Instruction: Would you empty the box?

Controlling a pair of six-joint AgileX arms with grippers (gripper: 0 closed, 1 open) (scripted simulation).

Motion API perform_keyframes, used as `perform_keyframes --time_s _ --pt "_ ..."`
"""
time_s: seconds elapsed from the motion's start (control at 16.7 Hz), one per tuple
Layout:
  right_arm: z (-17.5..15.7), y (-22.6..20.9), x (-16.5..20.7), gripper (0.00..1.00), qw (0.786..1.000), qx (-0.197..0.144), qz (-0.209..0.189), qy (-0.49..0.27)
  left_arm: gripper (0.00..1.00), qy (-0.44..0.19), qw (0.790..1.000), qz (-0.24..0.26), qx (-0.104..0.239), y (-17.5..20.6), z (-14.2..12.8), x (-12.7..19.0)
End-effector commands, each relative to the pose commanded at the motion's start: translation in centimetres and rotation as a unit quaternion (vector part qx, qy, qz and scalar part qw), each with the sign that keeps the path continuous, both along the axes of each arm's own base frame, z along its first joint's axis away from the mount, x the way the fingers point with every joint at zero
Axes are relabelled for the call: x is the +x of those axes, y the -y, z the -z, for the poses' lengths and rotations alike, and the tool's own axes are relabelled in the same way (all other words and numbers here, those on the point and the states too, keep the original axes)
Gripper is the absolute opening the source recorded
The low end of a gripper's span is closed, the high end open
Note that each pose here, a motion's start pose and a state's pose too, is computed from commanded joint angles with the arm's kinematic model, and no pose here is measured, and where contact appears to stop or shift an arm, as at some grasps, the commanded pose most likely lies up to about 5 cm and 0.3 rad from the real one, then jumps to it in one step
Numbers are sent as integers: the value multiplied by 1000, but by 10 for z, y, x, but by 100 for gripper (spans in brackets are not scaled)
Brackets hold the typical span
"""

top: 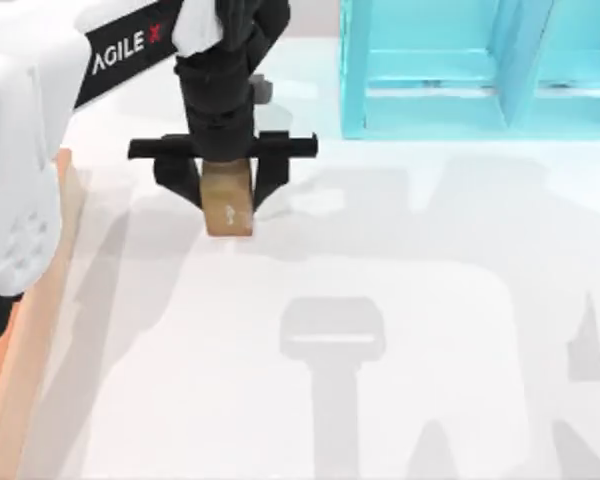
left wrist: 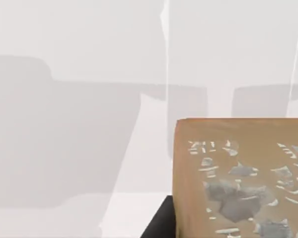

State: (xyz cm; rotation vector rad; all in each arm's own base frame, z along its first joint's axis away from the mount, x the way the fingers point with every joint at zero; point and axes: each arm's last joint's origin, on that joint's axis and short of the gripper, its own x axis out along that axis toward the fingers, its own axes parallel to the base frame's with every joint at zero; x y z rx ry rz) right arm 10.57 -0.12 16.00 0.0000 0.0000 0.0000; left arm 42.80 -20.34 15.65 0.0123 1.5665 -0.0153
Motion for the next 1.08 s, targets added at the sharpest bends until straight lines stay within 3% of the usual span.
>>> perform_keyframes --time_s 0.18,0.42,1.08 --pt "0 0 0 100 1000 0 0 0 0 -1 1000 0 1 0 19 -1" --pt "0 0 0 100 1000 0 0 0 0 -1 1000 0 1 0 20 -1" --pt "0 0 0 100 1000 0 0 0 83 -1 1000 0 1 0 20 -1"
